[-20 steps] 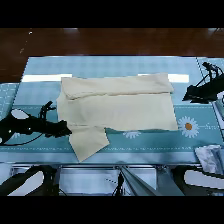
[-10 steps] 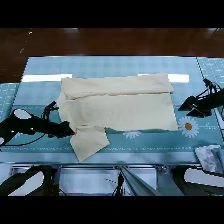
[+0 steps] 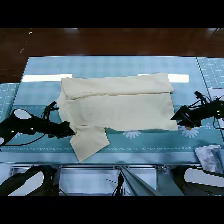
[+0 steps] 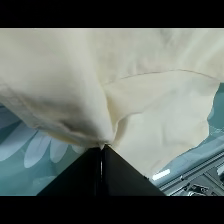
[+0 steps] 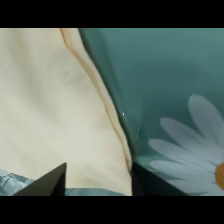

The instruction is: Fold the shirts.

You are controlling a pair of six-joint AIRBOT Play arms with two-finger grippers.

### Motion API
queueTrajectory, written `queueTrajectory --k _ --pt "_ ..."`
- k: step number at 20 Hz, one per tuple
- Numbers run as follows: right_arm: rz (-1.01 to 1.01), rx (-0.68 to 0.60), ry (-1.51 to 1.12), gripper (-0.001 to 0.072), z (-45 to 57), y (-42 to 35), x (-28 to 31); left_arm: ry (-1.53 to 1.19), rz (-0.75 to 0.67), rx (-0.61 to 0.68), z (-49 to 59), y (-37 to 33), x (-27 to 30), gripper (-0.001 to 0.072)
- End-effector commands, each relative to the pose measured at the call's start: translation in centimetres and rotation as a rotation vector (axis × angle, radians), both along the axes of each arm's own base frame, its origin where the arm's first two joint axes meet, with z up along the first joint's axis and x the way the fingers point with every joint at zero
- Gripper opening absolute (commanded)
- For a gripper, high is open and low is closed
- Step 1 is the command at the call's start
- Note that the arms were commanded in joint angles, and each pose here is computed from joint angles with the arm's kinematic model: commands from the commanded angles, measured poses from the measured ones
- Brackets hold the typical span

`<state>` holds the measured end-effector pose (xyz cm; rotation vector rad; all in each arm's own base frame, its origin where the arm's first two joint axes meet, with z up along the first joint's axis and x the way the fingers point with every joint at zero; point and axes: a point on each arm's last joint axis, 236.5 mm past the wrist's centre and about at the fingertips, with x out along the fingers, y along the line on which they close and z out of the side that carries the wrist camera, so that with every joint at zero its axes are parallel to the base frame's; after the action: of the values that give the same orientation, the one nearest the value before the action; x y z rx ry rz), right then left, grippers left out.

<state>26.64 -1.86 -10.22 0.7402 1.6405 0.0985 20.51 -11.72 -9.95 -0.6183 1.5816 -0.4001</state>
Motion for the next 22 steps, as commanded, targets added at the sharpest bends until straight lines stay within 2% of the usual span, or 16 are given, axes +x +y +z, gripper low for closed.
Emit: queueTrajectory --k 1,3,4,7,9,12,17,22 --pt "-0.025 0.025 0.011 0.0318 -0.7 0.8 -0.6 -0.002 0.001 0.001 0.0 0.0 0.1 0.0024" --pt "-0.016 0.03 -0.009 0.0081 -0.7 1.0 -0.3 -0.009 0.007 0.005 0.0 0.1 0.3 0.0024" --pt "-0.002 0.051 -0.033 0.0019 -0.5 1.4 0.0 -0.013 0.009 0.004 0.0 0.1 0.4 0.0024" --pt "0.062 0.126 -0.149 0.0021 2.1 2.6 1.8 -0.071 -0.005 0.005 1.5 0.2 2.2 0.0024" --pt "0.062 0.102 -0.271 0.0021 5.2 2.1 4.5 -0.203 -0.009 0.023 4.5 0.7 5.8 0.0023" --pt "-0.048 0.073 -0.507 0.002 10.5 1.0 11.1 -0.459 0.026 0.072 11.2 1.9 12.5 0.0023" --pt "-0.098 -0.13 -0.787 0.002 14.8 0.7 19.4 -0.648 0.116 0.126 15.9 3.7 18.7 0.0023" --pt "-0.223 -0.368 -1.065 0.002 18.6 -1.0 26.0 -0.628 0.179 0.125 14.6 4.6 23.0 0.0023"
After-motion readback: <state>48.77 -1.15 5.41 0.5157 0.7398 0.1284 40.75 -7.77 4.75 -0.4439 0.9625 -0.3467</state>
